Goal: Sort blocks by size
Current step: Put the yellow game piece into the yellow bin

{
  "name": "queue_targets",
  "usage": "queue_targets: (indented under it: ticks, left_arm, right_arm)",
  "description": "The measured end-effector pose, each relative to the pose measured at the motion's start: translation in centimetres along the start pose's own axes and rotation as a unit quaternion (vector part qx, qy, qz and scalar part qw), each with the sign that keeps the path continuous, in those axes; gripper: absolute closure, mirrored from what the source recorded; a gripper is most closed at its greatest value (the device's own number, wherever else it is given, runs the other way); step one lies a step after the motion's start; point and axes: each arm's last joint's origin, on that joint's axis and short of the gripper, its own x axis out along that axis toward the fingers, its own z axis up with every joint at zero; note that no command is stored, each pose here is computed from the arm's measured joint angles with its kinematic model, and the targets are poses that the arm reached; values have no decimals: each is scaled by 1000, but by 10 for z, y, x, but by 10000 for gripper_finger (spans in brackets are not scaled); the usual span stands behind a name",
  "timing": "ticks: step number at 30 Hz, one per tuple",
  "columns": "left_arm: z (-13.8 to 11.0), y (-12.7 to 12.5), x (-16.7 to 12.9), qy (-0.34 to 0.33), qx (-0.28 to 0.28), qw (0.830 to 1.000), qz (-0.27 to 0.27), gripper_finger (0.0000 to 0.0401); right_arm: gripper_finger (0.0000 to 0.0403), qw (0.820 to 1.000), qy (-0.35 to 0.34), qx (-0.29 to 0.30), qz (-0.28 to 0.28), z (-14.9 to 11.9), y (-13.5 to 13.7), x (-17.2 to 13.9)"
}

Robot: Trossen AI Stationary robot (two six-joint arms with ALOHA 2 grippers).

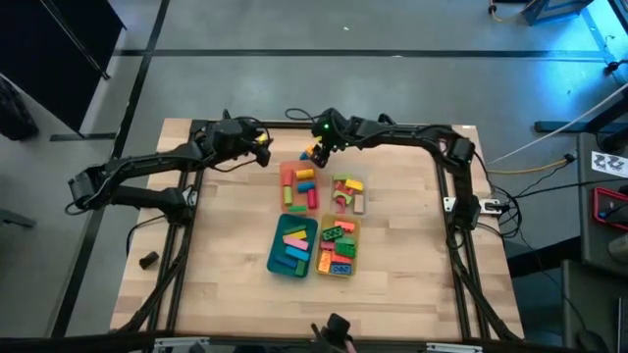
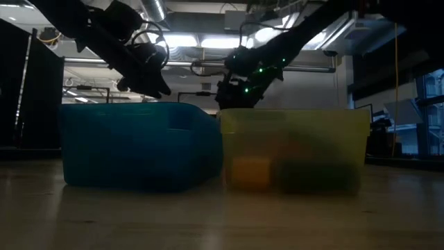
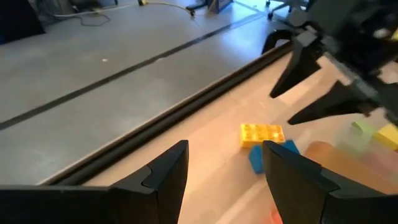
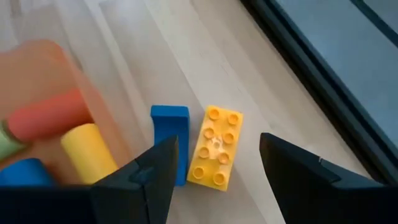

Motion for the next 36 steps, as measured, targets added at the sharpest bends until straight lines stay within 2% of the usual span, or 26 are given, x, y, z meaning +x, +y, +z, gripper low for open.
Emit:
queue_targets:
  ticks: [15, 24, 36]
  left_arm:
    - [-1, -1, 0, 8, 1, 1000, -16, 207]
    - [-2, -1, 0, 8, 1, 1000, -16, 207]
    - [-2, -1, 0, 9, 1, 1000, -16, 207]
  right_arm:
    - [178, 999, 43, 6, 9, -23, -4, 38]
    - [178, 999, 52, 2, -12, -32, -5, 53]
    - [178, 998, 47, -4, -30, -31, -6, 53]
